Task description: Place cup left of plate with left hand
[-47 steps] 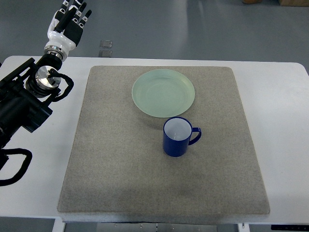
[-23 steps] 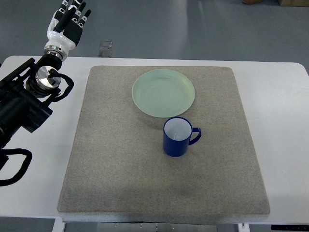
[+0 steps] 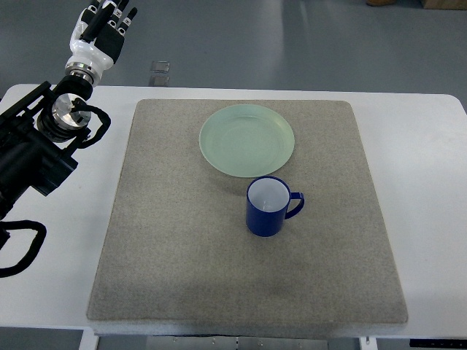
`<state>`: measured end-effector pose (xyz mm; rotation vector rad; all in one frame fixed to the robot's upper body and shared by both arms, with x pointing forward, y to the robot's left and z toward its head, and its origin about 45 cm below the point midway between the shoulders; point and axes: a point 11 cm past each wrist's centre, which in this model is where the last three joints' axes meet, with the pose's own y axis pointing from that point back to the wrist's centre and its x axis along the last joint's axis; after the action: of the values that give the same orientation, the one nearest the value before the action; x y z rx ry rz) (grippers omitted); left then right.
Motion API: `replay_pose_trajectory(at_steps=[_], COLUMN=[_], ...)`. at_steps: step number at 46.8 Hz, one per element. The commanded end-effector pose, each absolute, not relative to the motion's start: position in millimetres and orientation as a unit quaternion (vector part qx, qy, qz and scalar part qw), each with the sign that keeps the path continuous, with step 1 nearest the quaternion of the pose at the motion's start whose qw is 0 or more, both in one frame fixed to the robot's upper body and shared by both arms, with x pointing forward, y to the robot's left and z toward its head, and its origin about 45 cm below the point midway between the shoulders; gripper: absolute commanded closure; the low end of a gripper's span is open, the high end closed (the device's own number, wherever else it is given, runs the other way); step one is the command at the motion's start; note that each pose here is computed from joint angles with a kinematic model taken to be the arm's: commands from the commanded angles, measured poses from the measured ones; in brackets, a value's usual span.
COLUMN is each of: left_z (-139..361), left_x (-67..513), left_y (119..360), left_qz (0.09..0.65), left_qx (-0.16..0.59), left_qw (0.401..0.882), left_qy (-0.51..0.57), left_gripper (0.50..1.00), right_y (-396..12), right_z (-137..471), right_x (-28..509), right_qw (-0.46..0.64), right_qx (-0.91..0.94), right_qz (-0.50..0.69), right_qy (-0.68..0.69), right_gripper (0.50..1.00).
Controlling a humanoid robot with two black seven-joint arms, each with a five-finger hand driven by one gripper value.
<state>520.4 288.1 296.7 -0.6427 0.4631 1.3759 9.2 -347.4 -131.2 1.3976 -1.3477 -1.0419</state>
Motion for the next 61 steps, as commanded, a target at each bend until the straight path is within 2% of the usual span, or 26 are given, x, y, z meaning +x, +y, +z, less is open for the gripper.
replay_pose_trajectory(at_steps=[1, 16, 27, 45, 61], left_z=[300, 328, 325, 312, 272], left_x=[519, 506, 484, 446, 431], left_y=[276, 239, 215, 217, 245], left_qz=[0.606, 0.556, 0.491, 0.32, 0.318], left_qx=[-0.279, -0.238, -0.161, -0.07, 0.048], left_qw=[0.717, 0.778, 0.849, 0.943, 0.946], left_qy=[0.204, 0.171, 0.116, 0.062, 0.036], left_gripper=[0.504, 0.506, 0.506, 0.506, 0.504], right_y=[-347, -347, -347, -347, -347], right_z=[-131, -131, -131, -131, -131], right_x=[9, 9, 9, 9, 9], right_qw=[0.452, 0.452, 0.452, 0.452, 0.452], right_qx=[0.566, 0.566, 0.566, 0.566, 0.566], right_qz=[-0.422, -0.422, -0.422, -0.422, -0.422], right_qy=[-0.546, -0.546, -0.545, -0.545, -0.545], right_gripper=[0.568, 0.568, 0.568, 0.568, 0.568])
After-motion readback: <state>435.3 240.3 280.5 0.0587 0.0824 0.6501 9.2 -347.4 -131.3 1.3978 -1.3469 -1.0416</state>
